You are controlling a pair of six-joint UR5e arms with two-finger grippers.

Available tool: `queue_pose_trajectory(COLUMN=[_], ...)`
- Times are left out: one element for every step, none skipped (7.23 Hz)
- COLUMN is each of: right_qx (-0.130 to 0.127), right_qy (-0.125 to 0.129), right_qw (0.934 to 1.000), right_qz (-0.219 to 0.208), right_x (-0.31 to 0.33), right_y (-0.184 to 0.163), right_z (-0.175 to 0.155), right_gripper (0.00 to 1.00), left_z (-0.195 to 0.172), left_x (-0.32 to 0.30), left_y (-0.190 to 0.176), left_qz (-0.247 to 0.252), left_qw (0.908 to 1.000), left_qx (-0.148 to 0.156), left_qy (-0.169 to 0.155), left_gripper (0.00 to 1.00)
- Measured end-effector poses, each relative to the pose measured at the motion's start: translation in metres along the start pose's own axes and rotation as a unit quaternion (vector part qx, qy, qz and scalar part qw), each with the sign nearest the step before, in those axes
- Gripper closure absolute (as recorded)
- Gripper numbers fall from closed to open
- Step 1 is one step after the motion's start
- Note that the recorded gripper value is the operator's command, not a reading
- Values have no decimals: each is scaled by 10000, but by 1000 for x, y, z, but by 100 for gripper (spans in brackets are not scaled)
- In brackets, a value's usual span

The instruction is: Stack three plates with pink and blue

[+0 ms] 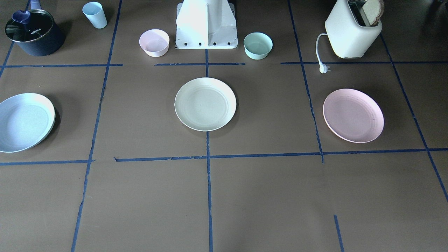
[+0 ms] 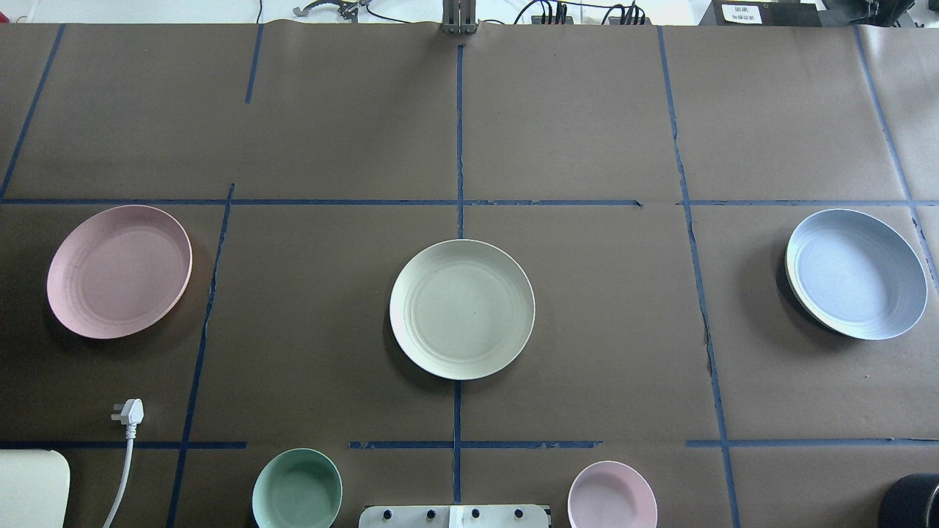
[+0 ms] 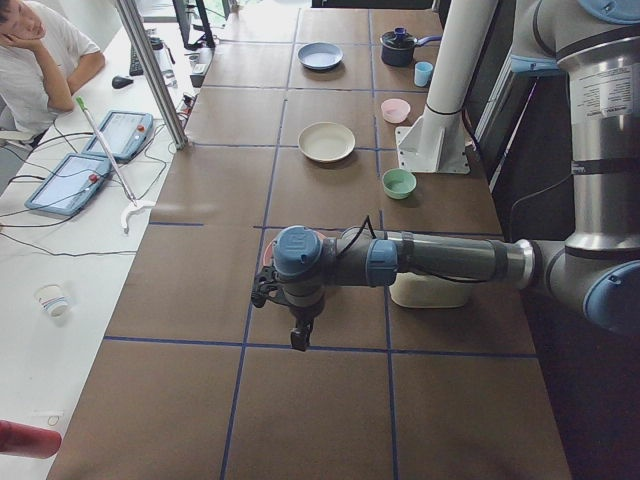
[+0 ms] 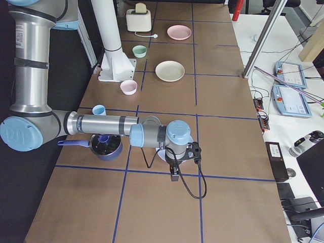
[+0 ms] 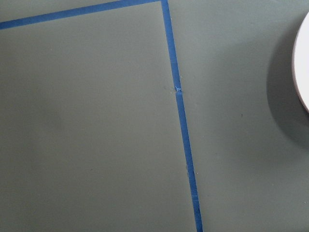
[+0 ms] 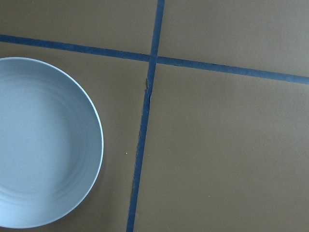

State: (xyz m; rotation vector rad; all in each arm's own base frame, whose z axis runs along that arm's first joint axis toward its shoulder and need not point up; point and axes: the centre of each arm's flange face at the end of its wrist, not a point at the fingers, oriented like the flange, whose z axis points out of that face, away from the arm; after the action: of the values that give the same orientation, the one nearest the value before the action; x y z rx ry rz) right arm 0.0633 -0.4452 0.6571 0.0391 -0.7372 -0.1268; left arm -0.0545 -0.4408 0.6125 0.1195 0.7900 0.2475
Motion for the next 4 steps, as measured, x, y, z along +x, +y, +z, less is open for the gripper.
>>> queue_pose_trajectory(right_qx=[-1, -4, -9, -22], right_qy=[-2, -4, -3, -5], right_qw=[10000, 10000, 10000, 10000], right_qz=[-6, -6, -13, -20], right_x=[-1, -3, -4, -6], right_y=[-1, -1, -2, -3], right_z=[0, 0, 1, 2], right_gripper=[0, 0, 0, 0], left_z=[-3, 1, 14, 38], left_x=[4, 13, 26, 41], left_y=[-6, -12, -20, -29], left_qz=[116, 84, -150, -428], left_qw=[9999, 9998, 9994, 9981], left_qx=[113, 176, 204, 280], left_qy=[-2, 83, 241, 356], left_gripper=[0, 0, 0, 0])
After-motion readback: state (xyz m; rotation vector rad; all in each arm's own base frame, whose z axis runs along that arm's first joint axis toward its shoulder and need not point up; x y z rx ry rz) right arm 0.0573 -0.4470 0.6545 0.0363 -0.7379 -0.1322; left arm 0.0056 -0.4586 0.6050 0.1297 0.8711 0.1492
